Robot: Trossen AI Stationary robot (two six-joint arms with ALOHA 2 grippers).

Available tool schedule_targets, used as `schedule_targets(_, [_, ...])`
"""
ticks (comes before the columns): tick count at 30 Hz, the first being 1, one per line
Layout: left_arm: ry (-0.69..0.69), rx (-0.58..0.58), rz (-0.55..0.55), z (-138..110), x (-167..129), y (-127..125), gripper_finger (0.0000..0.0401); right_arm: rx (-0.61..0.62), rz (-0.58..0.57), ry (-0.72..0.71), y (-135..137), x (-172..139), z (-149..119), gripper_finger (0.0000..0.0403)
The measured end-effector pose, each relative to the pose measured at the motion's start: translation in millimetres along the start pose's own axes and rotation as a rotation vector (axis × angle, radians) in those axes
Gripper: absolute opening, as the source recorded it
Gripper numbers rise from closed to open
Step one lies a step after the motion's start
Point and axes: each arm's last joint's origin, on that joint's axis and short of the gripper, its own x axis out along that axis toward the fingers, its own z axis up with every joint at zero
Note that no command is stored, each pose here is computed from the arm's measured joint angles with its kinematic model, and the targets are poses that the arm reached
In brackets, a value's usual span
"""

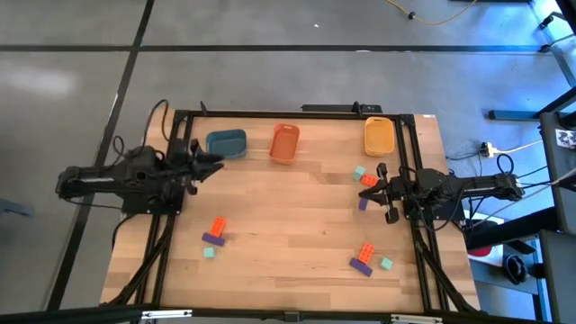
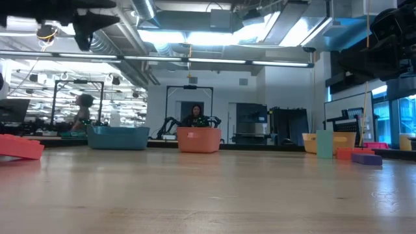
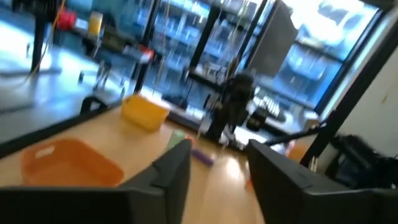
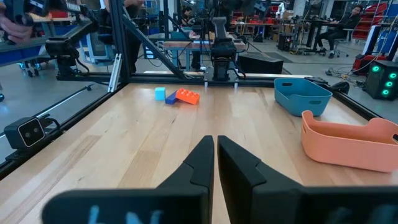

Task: Sort & place blocks by color
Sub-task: Put the bottom left orange gamepiece into the blue bin

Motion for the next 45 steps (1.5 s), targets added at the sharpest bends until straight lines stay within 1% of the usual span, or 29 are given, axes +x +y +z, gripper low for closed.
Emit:
schedule_targets(3, [0.107, 0.004, 0.029, 19.1, 10.2, -10.1, 0.0197, 0.0, 0.0, 0.0, 0.0, 0.0, -0.1, 0.0026])
schedule_targets(5, [0.174, 0.008, 0.027, 31.8, 19.1, -17.9, 0.0215, 0.0, 0.0, 0.0, 0.0, 0.0, 0.0, 0.0026])
schedule_targets(8, [0.262, 0.009, -0.012, 48.7, 33.9, -31.9, 0.0226, 0.0, 0.0, 0.0, 0.0, 0.0, 0.0, 0.0026])
schedule_targets(11, [0.307, 0.005, -0.096, 63.4, 49.0, -48.2, 0.0225, 0.0, 0.0, 0.0, 0.0, 0.0, 0.0, 0.0026])
schedule_targets(13, [0.311, 0.005, -0.155, 71.2, 56.8, -58.6, 0.0224, 0.0, 0.0, 0.0, 0.0, 0.0, 0.0, 0.0026])
schedule_targets(15, [0.28, -0.008, -0.212, 79.0, 64.1, -69.0, 0.0225, 0.0, 0.0, 0.0, 0.0, 0.0, 0.0, 0.0026])
schedule_targets(17, [0.262, -0.067, -0.25, 83.0, 69.3, -77.1, 0.0226, 0.0, 0.0, 0.0, 0.0, 0.0, 0.0, 0.0026])
schedule_targets(19, [0.232, -0.106, -0.269, 86.3, 74.2, -83.3, 0.0226, 0.0, 0.0, 0.0, 0.0, 0.0, 0.0, 0.0026])
schedule_targets(22, [0.142, -0.132, -0.255, 91.0, 81.7, -86.9, 0.0227, 0.0, 0.0, 0.0, 0.0, 0.0, 0.0, 0.0026])
schedule_targets(23, [0.128, -0.17, -0.244, 91.7, 83.8, -87.2, 0.0227, 0.0, 0.0, 0.0, 0.0, 0.0, 0.0, 0.0026])
schedule_targets(25, [0.158, -0.32, -0.218, 88.3, 88.4, -87.0, 0.0227, 0.0, 0.0, 0.0, 0.0, 0.0, 0.0, 0.0026])
schedule_targets(27, [0.255, -0.467, -0.168, 78.2, 92.8, -85.1, 0.0227, 0.0, 0.0, 0.0, 0.0, 0.0, 0.0, 0.0026])
schedule_targets(29, [0.378, -0.574, -0.108, 63.0, 96.1, -86.6, 0.0227, 0.0, 0.0, 0.0, 0.0, 0.0, 0.0, 0.0026])
schedule_targets(31, [0.525, -0.644, -0.035, 42.5, 97.8, -92.1, 0.0227, 0.0, 0.0, 0.0, 0.0, 0.0, 0.0, 0.0026])
schedule_targets(34, [0.745, -0.721, 0.113, 8.3, 98.2, -101.0, 0.0227, 0.0, 0.0, 0.0, 0.0, 0.0, 0.0, 0.0026])
schedule_targets(38, [0.962, -0.747, 0.349, -28.2, 87.9, -108.5, 0.0224, 0.0, 0.0, 0.0, 0.0, 0.0, 0.0, 0.0026])
schedule_targets(40, [1.029, -0.726, 0.514, -43.6, 77.5, -109.4, 0.0223, 0.0, 0.0, 0.0, 0.0, 0.0, 0.0, 0.0026])
schedule_targets(43, [1.015, -0.684, 0.741, -61.7, 67.5, -109.2, 0.0223, 0.0, 0.0, 0.0, 0.0, 0.0, 0.0, 0.0026])
schedule_targets(45, [0.993, -0.651, 0.844, -72.2, 65.3, -108.8, 0.0223, 0.0, 0.0, 0.0, 0.0, 0.0, 0.0, 0.0026])
